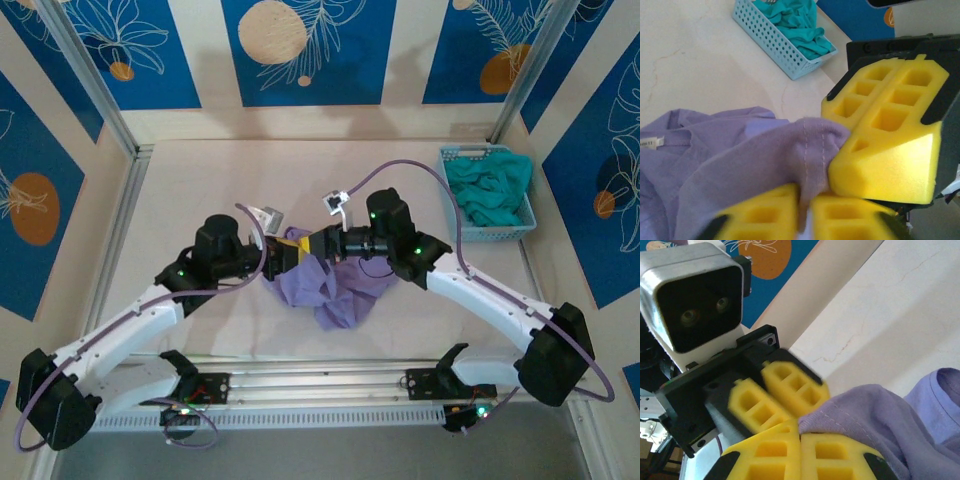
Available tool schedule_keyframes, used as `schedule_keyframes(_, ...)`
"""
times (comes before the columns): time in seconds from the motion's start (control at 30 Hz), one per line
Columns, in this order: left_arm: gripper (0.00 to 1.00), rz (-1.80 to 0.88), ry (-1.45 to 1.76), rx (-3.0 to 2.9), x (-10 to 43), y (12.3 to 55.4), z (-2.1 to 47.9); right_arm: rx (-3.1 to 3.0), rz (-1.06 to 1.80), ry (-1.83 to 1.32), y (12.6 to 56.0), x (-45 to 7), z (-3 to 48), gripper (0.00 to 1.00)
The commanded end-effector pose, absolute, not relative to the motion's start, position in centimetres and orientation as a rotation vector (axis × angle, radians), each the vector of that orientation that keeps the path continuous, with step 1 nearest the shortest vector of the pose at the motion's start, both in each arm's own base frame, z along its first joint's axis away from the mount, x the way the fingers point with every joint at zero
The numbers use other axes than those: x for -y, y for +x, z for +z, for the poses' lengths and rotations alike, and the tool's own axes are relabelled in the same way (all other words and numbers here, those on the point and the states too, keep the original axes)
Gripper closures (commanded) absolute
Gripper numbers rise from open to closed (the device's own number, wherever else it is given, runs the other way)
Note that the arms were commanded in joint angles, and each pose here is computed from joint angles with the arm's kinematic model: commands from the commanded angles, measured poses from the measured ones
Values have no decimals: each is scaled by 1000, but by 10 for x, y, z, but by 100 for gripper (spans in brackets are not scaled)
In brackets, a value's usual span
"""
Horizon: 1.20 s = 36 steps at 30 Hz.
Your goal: Fold the inside-out t-shirt
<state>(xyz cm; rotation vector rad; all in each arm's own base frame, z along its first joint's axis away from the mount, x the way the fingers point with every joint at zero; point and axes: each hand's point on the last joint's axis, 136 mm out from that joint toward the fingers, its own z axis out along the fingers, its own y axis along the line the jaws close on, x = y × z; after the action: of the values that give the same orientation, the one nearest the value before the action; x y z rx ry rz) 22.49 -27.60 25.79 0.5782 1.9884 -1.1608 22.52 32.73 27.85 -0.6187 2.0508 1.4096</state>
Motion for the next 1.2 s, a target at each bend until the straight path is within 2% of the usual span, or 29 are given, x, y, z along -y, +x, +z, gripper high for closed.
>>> schedule_keyframes(0.0,100,-1181,588,-1917,278,227,273,-1996,1447,-631,221,-326,301,99)
schedule_keyframes(0.13,100,-1182,599,-1913,271,224,272,-2012,1374,-611,223,-306,294,90)
schedule_keyframes(0.3,100,-1215,624,-1868,264,215,280,-2052,1130,-612,224,-271,268,68)
schedule_keyframes(0.4,100,-1228,633,-1852,262,212,284,-2082,993,-619,224,-255,245,59)
schedule_keyframes(0.63,100,-1242,635,-1841,260,210,290,-2091,944,-729,219,-266,204,50)
schedule_keyframes(0.8,100,-1255,633,-1845,260,208,291,-2058,960,-788,226,-289,196,43)
schedule_keyframes(0.87,100,-1254,629,-1847,259,208,291,-2061,956,-793,232,-296,194,46)
schedule_keyframes(0.97,100,-1227,600,-1865,253,211,288,-2025,1012,-816,229,-300,207,77)
schedule_keyframes(1.0,100,-1205,576,-1881,249,214,285,-1997,1056,-824,226,-299,216,85)
schedule_keyframes(1.07,100,-1131,509,-1938,238,223,271,-1930,1182,-840,215,-298,236,92)
schedule_keyframes(1.17,100,-1004,391,-2033,218,240,247,-1837,1366,-871,196,-297,261,97)
